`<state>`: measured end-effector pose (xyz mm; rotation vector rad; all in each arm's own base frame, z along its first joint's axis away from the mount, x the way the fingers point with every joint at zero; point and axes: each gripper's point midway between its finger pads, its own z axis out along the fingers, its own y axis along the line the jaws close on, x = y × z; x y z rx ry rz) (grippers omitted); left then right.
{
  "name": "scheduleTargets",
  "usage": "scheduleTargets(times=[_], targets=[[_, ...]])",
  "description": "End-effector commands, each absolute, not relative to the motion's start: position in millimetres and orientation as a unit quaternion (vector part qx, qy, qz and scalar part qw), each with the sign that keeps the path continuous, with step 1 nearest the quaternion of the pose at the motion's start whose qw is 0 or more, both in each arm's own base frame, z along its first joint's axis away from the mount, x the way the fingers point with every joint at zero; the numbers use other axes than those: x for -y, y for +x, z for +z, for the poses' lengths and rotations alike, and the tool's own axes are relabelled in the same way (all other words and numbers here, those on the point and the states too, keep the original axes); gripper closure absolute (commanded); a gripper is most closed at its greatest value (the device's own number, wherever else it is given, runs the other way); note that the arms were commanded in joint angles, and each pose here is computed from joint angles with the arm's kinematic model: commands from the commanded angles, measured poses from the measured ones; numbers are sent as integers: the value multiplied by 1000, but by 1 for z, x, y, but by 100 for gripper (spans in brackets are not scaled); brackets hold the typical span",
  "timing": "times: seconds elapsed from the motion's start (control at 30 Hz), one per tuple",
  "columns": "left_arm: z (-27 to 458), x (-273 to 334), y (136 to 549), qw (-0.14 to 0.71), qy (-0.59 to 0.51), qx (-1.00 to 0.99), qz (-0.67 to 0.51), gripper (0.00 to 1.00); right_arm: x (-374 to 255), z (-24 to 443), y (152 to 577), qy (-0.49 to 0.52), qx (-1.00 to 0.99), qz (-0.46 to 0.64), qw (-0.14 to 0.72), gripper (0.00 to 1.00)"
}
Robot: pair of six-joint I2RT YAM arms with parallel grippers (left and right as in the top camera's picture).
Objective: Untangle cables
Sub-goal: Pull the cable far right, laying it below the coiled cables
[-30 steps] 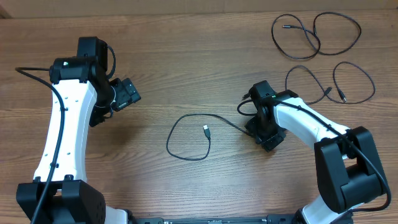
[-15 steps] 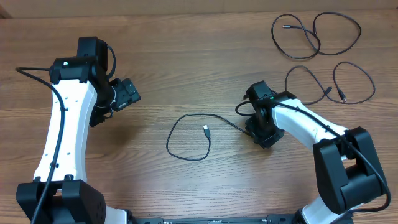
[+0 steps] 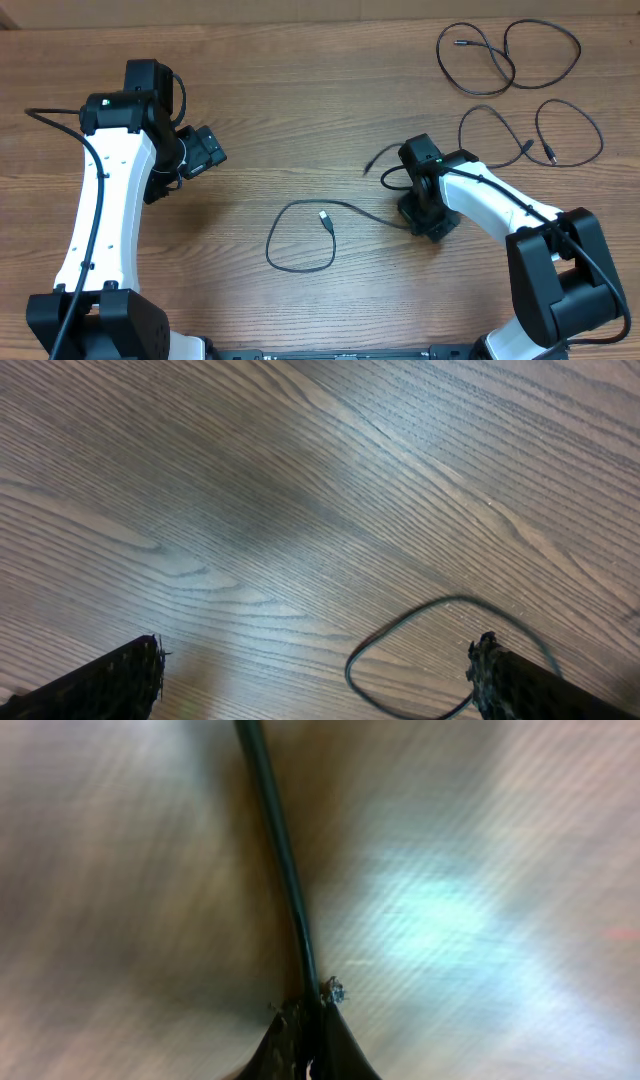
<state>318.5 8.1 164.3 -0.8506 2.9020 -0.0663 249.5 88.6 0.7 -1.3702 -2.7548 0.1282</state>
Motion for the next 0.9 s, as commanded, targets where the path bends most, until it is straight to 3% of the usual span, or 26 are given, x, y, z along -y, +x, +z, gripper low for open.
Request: scheduleTargets(times=[0.0,0.23,0.5,0.87], targets=[[158,-8,317,50,-264,-963,-12,1,-69,17,255,-450,891,64,0,96],[158,-8,318,53,-265,-963,-13,0,-64,75,281,-386,920,6,-69,96],[158,-8,318,54,-265,-963,-13,0,-49,127,289,-387,909,-35,-151,96],[158,-8,317,51,-264,-963,-12,0,30,147,284,-452,873,-2,-184,96]])
